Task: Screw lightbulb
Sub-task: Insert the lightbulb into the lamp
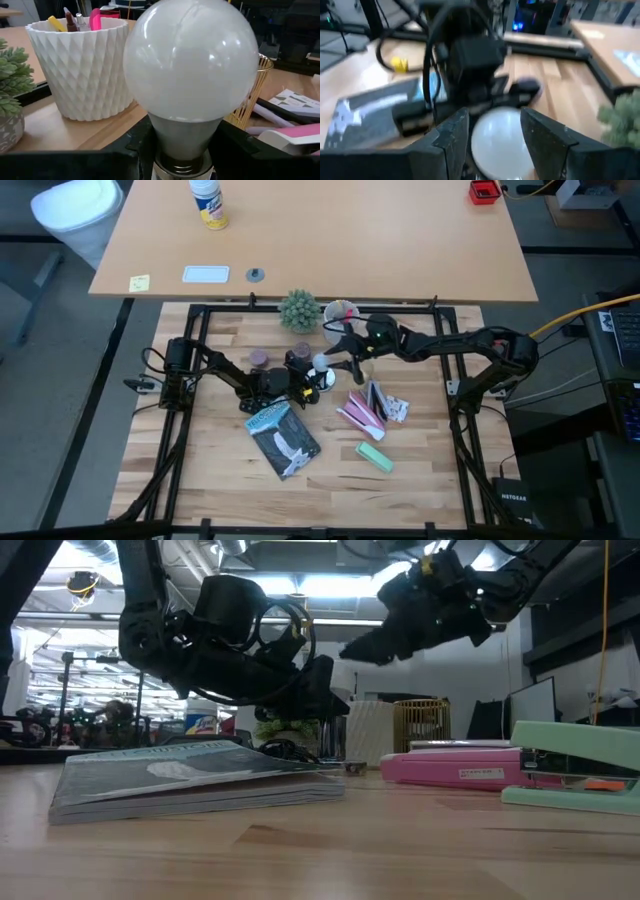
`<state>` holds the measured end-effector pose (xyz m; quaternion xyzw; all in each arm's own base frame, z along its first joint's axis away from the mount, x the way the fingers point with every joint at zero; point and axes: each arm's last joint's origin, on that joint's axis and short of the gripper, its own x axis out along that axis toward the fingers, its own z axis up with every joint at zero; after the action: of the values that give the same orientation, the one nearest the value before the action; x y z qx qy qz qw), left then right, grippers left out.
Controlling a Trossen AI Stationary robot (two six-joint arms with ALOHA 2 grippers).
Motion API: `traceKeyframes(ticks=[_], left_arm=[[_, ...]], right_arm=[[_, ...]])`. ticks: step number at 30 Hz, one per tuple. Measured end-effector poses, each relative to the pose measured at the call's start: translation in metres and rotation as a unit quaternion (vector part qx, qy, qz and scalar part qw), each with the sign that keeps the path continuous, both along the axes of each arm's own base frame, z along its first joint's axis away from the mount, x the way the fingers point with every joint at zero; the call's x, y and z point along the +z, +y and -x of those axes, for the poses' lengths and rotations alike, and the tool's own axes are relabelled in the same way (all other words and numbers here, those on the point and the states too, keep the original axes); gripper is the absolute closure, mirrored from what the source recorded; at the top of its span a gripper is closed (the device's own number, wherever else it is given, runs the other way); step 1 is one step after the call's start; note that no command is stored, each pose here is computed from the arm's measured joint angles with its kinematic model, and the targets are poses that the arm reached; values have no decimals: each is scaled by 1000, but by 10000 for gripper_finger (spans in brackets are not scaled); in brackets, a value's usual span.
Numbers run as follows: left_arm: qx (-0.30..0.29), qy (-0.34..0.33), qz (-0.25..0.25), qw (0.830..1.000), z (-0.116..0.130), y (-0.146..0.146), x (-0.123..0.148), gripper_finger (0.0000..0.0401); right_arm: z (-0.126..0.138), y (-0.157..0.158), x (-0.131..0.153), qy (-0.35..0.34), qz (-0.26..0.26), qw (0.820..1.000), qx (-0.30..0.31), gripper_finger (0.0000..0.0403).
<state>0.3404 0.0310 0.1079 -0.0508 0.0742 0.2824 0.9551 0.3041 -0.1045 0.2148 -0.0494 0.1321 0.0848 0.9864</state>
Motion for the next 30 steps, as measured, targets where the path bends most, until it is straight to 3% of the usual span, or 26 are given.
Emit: traceKeyframes(ticks=[8, 13, 30], left_arm=[[0, 3, -1, 1000, 0, 0, 0, 258], [-2, 14, -15, 1000, 1, 0, -1, 242], [-12, 9, -23, 1000, 2, -8, 9, 232]], right_arm=[[-8, 9, 2, -15, 19, 998, -53, 219], [-17, 21, -13, 5, 38, 998, -58, 219], [-21, 29, -17, 16, 46, 996, -71, 219]])
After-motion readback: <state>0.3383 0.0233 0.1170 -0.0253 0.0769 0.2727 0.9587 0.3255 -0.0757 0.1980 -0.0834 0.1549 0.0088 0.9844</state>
